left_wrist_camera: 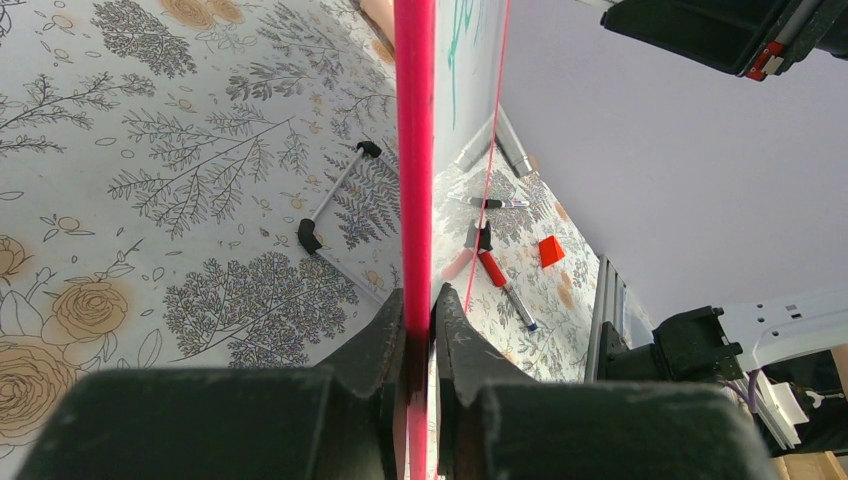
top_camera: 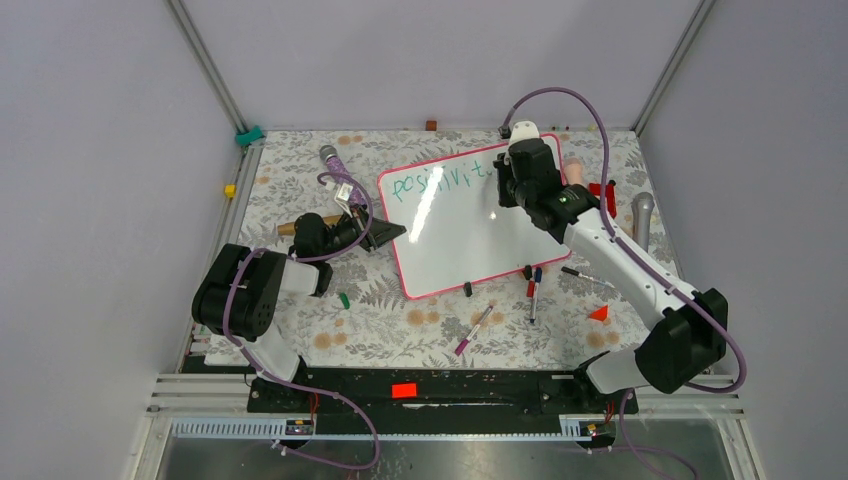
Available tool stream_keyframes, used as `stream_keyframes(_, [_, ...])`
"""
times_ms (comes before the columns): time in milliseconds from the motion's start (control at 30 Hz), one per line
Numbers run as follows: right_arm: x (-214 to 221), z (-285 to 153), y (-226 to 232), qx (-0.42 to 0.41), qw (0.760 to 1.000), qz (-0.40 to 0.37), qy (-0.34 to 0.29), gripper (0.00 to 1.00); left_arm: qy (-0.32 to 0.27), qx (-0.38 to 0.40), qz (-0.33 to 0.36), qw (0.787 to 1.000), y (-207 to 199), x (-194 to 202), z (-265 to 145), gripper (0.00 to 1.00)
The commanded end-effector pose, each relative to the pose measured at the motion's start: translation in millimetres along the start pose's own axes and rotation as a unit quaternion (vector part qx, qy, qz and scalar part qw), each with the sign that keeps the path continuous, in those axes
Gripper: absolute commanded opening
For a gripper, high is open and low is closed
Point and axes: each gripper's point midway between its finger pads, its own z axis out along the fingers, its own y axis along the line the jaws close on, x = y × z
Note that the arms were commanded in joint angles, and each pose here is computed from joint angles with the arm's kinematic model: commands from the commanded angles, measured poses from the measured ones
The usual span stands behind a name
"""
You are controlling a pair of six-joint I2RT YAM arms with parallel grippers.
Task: Write a sentence on the whiteboard
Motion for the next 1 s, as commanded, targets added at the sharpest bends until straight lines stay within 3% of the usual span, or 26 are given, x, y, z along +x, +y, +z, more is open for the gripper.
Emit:
stream_keyframes(0, [-18, 4, -10, 0.024, 1.000, 0.005, -0.016, 0.00, 0.016, -0.043, 0.014, 0.999, 21, 18, -5, 0.00])
stream_keyframes(433, [-29, 7, -6, 0.015, 1.000, 0.005, -0.025, 0.00, 0.018, -0.042, 0.015, 0.999, 21, 19, -4, 0.00])
stream_keyframes(967, [7, -9, -8, 0.001, 1.000, 0.001, 0.013, 0.00, 0.018, -0.041, 0.015, 0.999, 20, 19, -5, 0.00])
